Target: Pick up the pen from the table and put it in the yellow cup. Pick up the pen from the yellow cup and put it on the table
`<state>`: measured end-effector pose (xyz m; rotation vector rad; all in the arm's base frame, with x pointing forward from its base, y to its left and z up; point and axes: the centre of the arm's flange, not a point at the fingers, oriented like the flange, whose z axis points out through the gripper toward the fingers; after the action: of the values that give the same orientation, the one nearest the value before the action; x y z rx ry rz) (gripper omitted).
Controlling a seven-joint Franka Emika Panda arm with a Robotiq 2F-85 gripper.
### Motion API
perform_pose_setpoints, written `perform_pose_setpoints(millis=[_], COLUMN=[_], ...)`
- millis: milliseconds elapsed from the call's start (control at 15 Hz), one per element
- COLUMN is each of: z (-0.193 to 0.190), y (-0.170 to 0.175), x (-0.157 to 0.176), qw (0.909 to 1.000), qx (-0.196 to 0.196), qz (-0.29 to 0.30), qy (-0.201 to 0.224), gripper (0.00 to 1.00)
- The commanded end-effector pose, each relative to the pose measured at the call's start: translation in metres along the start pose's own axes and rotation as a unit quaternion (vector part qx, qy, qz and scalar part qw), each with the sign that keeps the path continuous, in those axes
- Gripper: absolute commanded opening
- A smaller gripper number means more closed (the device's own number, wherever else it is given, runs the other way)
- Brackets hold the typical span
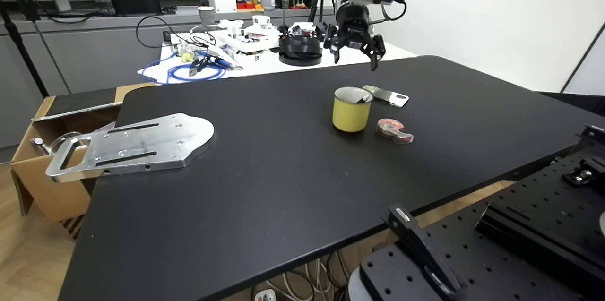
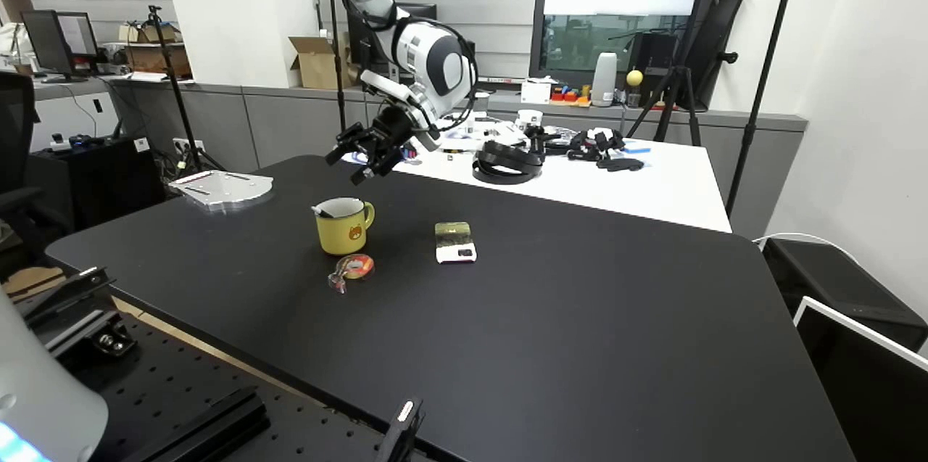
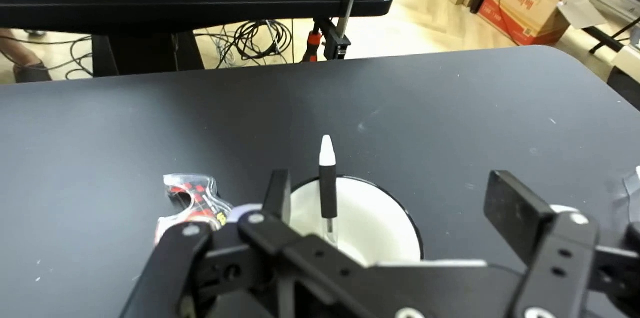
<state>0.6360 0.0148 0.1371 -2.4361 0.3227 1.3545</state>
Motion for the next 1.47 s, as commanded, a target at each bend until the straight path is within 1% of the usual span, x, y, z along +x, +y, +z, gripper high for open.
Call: perform_pose_setpoints(millis=[0, 200, 333, 600, 1000, 1400], z=[0.004, 0.009, 0.013, 0.017, 0.024, 0.03], y=[0.0, 0.005, 0.009, 0.013, 0.017, 0.02], x=[-0.025, -0.037, -0.044, -0.051, -0.056, -0.061], qw=[0.9982, 0.9947, 0.993, 0.9914, 0.9886, 0.9884], qx=[-0.043, -0.075, -0.084, -0.088, -0.086, -0.082], qz=[-0.019, -0.035, -0.045, -0.061, -0.065, -0.07], qy=[0.037, 0.062, 0.069, 0.075, 0.105, 0.107], gripper=[1.0, 1.0, 1.0, 1.0, 1.0, 1.0])
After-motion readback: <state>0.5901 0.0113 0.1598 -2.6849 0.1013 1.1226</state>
